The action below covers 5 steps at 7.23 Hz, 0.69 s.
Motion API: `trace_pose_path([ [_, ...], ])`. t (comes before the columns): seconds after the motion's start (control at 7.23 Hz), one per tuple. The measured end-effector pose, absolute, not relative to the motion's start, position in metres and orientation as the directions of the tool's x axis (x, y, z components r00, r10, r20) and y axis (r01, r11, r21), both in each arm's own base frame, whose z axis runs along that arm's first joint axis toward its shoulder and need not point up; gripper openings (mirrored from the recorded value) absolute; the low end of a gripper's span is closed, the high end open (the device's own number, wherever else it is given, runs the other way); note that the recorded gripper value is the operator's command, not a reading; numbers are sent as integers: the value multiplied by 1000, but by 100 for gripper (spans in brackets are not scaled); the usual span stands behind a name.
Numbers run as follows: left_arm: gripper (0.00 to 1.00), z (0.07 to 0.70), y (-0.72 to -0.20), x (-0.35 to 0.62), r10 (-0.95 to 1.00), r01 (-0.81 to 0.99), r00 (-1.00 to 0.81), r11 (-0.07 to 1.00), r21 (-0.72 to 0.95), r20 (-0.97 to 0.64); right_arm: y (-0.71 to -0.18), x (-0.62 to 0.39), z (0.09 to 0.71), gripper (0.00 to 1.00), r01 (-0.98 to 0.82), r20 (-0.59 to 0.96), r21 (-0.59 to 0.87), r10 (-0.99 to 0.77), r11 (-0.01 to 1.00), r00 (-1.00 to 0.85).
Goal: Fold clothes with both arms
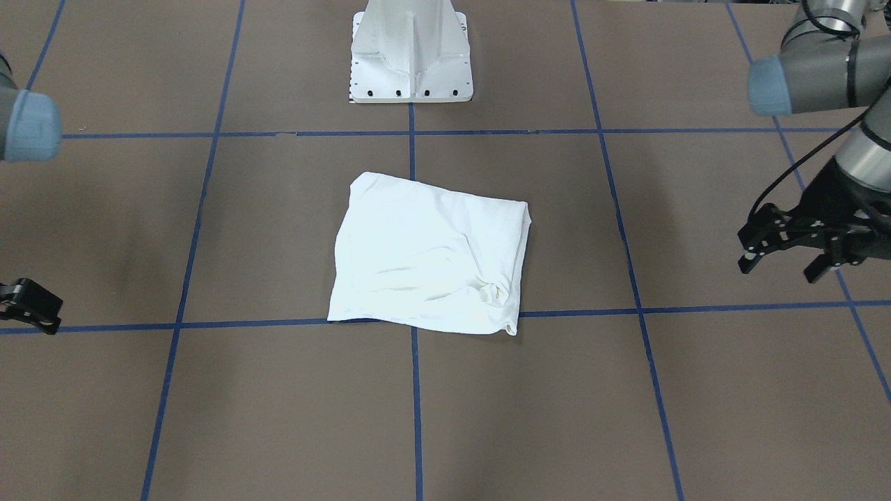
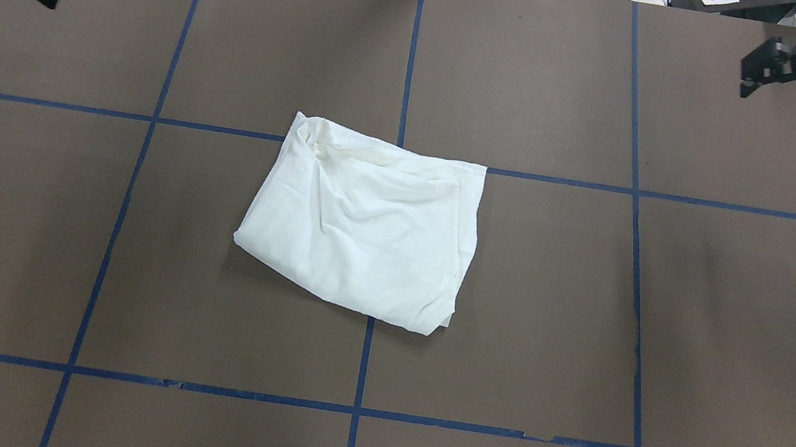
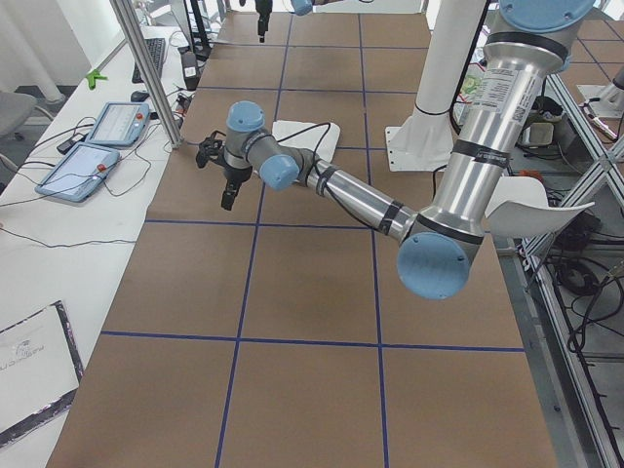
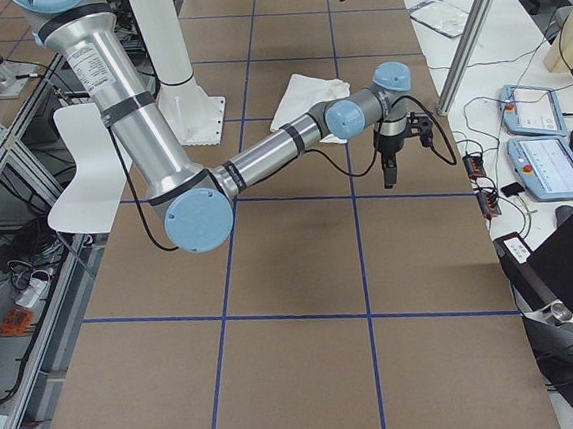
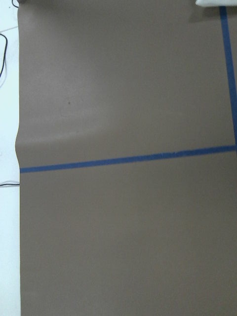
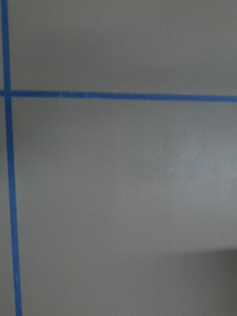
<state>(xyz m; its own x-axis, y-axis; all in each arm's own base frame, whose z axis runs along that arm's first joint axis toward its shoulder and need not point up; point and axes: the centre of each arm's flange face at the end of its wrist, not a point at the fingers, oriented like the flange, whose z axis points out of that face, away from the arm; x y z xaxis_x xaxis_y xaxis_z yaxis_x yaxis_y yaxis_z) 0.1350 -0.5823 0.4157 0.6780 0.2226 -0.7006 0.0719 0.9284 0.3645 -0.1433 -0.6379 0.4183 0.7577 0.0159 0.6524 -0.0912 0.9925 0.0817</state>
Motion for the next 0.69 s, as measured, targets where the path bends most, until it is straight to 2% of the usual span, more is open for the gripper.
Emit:
trace_pose_path([
  [0.28, 100, 496, -550, 55, 370, -82, 714, 887, 455, -594, -613, -53, 492, 100, 24, 658, 128, -103, 991, 746],
  [0.69, 100, 570, -505, -10, 352, -110, 751, 902, 418, -560, -537, 39, 595, 100, 87, 675, 129, -152, 988, 722],
])
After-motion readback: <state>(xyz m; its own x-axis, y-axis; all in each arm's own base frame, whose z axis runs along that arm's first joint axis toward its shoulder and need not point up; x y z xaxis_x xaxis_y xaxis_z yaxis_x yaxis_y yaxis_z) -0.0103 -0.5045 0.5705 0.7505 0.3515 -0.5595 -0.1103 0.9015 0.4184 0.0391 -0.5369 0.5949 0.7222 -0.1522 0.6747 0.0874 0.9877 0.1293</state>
